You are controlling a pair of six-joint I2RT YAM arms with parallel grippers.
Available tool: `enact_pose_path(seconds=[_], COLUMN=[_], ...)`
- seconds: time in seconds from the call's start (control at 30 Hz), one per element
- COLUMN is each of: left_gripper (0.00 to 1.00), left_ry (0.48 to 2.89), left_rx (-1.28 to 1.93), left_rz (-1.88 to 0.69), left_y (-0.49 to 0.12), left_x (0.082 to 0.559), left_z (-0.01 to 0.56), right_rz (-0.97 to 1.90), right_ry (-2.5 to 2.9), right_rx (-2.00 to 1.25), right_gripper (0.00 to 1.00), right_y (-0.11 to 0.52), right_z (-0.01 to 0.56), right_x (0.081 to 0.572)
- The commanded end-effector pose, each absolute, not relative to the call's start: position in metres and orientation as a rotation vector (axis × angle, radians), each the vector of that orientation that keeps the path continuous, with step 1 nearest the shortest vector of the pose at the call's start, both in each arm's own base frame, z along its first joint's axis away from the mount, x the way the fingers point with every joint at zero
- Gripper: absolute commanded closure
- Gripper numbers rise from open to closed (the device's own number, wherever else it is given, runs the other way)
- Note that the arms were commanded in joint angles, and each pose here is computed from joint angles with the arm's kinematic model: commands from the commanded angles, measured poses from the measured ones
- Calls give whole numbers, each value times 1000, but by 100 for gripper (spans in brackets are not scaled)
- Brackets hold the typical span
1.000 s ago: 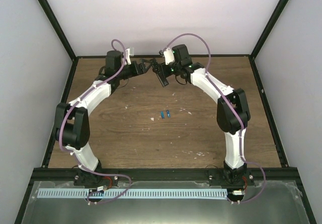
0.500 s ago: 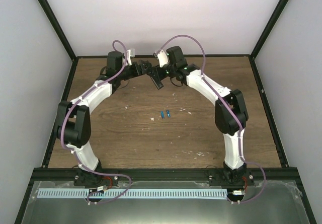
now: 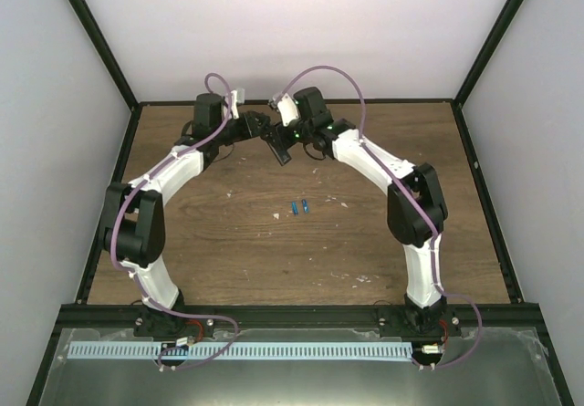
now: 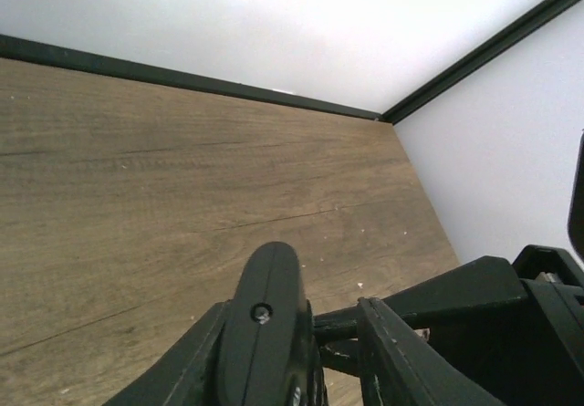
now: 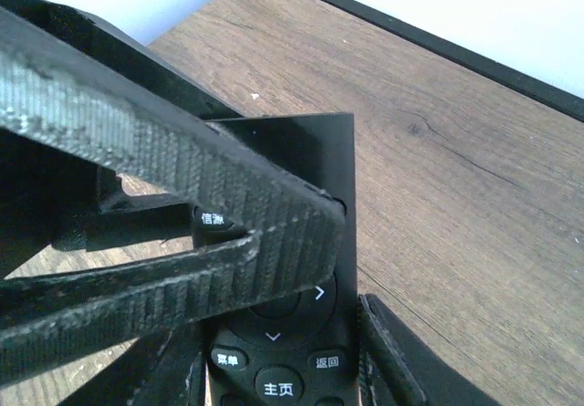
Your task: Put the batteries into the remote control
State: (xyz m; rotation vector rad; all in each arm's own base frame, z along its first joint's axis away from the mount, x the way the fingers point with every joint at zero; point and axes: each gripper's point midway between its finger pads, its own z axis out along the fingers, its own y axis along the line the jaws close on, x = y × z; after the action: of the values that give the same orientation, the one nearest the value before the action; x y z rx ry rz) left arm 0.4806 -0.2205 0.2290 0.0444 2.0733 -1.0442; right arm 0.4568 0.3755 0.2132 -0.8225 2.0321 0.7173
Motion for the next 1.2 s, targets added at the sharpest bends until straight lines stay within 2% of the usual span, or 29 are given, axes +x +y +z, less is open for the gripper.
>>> enact_pose_path(seconds=[0.0,0.27,0.47,0.53,0.67,0.77,0.9,1.17], left_gripper=[65,84,93,95,97,99,100,100], left_ry=[2077,2079,2073,2057,1998,1933,1841,1700], left_rx=[60,76,142,203,322,423,563,772], left_rz=[-1020,-1017,-1040,-1075,-1200,-1311,-1337,-1503], left_y=[-220,-221,-226,-230,-231,-226,-219,-223], left_x=[484,484,481,478,469,459,441,405], left_z=[225,225,228,232,245,257,279,310], right_rz=[681,664,612,614,701,842,1046,1285], right_ry=[1934,1929,1922,1900,1847,1811,1773,1771], right_rx=[-835,-827,-802,-826,-925,-984,-1093,-1222], right_gripper=[64,60,34,21,10,7,6,6], right_y=[382,381,372,369,360,349,339,344], right_z=[252,253,256,258,262,269,273,258], right_x=[457,459,462,457,440,424,398,361])
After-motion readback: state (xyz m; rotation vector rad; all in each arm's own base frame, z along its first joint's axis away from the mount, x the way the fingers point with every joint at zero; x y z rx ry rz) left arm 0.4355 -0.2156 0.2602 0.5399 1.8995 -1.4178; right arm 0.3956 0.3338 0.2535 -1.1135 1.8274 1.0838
